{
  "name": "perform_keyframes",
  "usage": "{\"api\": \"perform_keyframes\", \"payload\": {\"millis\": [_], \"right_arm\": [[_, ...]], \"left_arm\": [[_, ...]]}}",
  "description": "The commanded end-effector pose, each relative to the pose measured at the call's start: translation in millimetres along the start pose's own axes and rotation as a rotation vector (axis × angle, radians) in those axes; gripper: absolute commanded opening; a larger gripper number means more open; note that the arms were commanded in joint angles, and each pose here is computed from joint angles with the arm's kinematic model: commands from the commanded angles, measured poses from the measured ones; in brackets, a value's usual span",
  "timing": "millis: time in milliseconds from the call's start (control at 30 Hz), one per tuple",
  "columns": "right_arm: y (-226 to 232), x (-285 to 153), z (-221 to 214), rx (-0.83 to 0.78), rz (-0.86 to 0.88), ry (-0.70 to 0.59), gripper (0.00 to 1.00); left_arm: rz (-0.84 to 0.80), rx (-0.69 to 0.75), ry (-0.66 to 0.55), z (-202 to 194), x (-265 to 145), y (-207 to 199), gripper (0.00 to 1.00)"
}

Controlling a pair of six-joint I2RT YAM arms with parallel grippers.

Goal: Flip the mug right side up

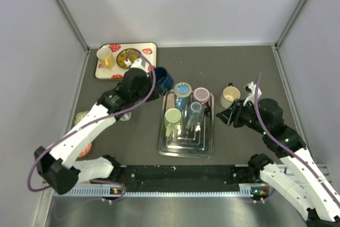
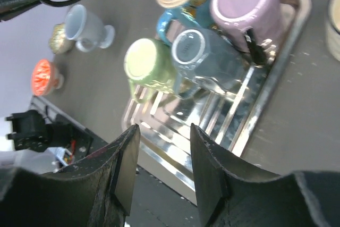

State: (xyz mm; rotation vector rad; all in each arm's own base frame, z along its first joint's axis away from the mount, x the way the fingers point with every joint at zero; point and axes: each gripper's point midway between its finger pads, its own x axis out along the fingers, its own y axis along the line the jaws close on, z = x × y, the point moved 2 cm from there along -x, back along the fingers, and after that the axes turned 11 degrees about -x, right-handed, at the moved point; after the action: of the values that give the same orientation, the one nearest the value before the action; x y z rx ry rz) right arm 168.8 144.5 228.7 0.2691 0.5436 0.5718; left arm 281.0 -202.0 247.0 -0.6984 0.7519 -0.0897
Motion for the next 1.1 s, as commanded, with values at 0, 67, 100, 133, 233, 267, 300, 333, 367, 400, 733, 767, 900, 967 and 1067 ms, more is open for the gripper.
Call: {"api": "perform_keyframes", "payload": {"millis": [0, 67, 100, 133, 233, 267, 300, 333, 367, 400, 733, 767, 900, 967, 1067], "right_arm": [[49, -3, 28, 0.021, 0.283, -0.108, 0.43], [78, -10, 28, 0.068, 0.472, -0.069, 0.45], [84, -9, 24, 0.092, 0.533, -0.056, 0.46], [99, -17, 41, 0.125, 0.627, -0.122, 0.48], [110, -29, 49, 0.148, 0.733, -0.189, 0.72], [113, -31, 50, 0.146, 0.752, -0.195, 0.76], [113, -30, 49, 0.153, 0.761, -0.189, 0.79], [116, -32, 53, 0.163, 0.783, -0.2, 0.8], [116, -30, 52, 0.178, 0.794, -0.191, 0.8], [115, -27, 49, 0.195, 0.801, -0.187, 0.8], [141, -25, 84, 0.206, 0.881, -0.316, 0.77], [146, -25, 89, 0.198, 0.889, -0.326, 0.77], [155, -14, 100, 0.18, 0.892, -0.327, 0.74], [158, -8, 104, 0.183, 0.884, -0.328, 0.71], [160, -5, 111, 0.195, 0.892, -0.353, 0.67]], "left_arm": [[-0.638, 0.063, -0.035, 4, -71, -87, 0.0], [-0.89, 0.049, -0.045, 0, -100, -108, 0.0], [-0.986, 0.022, -0.056, 3, -123, -115, 0.0], [-1.036, 0.021, -0.059, 3, -133, -119, 0.0], [-1.148, 0.035, -0.055, 3, -162, -125, 0.0], [-1.187, 0.043, -0.061, 4, -171, -128, 0.0], [-1.225, 0.033, -0.05, 3, -182, -128, 0.0], [-1.262, 0.028, -0.053, 3, -190, -129, 0.0], [-1.281, 0.016, -0.043, 0, -191, -127, 0.0], [-1.349, -0.003, -0.033, 0, -205, -129, 0.0], [-1.391, -0.057, 0.043, -21, -202, -128, 0.0], [-1.394, -0.056, 0.054, -24, -202, -129, 0.0], [-1.368, -0.055, 0.063, -28, -194, -130, 0.0], [-1.354, -0.053, 0.059, -29, -191, -129, 0.0], [-1.331, -0.06, 0.062, -30, -186, -128, 0.0]]}}
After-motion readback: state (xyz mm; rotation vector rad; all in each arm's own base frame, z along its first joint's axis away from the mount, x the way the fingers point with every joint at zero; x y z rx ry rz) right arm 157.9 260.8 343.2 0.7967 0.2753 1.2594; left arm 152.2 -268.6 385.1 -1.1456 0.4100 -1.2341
